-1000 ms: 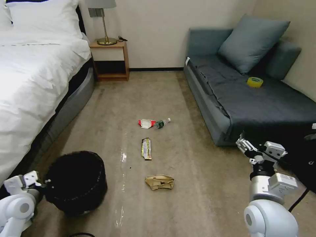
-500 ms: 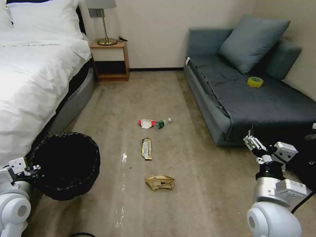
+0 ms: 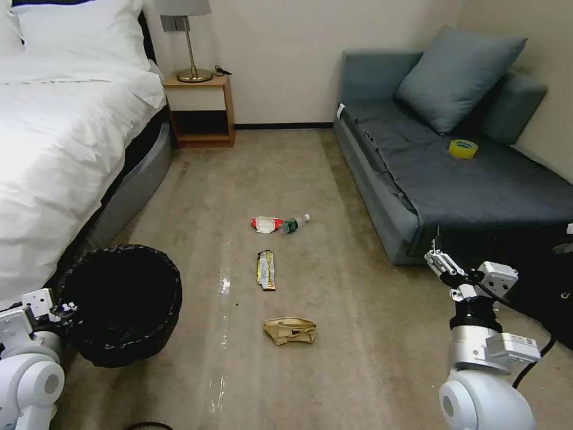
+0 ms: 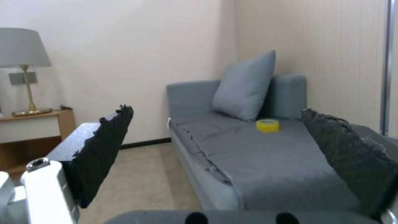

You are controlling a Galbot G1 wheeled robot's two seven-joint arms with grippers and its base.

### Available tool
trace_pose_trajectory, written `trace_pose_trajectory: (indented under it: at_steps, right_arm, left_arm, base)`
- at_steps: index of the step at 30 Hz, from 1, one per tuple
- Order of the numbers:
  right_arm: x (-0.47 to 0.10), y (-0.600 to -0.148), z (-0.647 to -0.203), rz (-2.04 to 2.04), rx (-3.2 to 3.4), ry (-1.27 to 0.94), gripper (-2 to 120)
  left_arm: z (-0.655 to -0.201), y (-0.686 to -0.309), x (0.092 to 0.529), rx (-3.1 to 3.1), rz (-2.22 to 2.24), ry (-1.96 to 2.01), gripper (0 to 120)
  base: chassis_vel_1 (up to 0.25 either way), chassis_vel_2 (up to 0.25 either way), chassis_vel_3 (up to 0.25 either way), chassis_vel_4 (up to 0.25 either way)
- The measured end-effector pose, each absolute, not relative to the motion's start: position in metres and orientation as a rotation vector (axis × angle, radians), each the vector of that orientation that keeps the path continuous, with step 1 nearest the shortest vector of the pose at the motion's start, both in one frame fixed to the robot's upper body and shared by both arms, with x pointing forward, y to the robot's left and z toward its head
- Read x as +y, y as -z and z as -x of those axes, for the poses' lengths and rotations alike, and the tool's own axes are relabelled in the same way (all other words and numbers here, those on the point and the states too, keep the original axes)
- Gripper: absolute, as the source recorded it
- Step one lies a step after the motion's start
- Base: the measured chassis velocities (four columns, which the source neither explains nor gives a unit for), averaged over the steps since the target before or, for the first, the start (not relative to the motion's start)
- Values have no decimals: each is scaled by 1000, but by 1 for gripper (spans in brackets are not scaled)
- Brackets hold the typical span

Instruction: Pick up the trash bin, then pick up the garbage on the floor and place it into the trash bin.

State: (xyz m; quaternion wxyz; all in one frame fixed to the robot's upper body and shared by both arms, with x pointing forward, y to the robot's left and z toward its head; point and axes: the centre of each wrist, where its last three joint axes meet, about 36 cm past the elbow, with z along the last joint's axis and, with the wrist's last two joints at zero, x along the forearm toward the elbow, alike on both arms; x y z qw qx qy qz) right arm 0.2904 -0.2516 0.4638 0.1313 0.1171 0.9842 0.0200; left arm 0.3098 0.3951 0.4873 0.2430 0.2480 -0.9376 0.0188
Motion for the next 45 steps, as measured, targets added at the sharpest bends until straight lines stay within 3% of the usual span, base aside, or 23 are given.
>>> trace_pose_trajectory:
  at_steps: [38,45]
  right_arm:
    - [-253,-456,-301,-281,2845,-22,100]
    - [-261,-439,-319,-49,2802,155,100]
  left_arm:
    - [-316,-472,400,-2547,-687,-63,1]
    - [-316,-471,400,-2546,-688,-62,1]
  base:
    - [-66,64,65,-60]
    - [-45,57,57,-46]
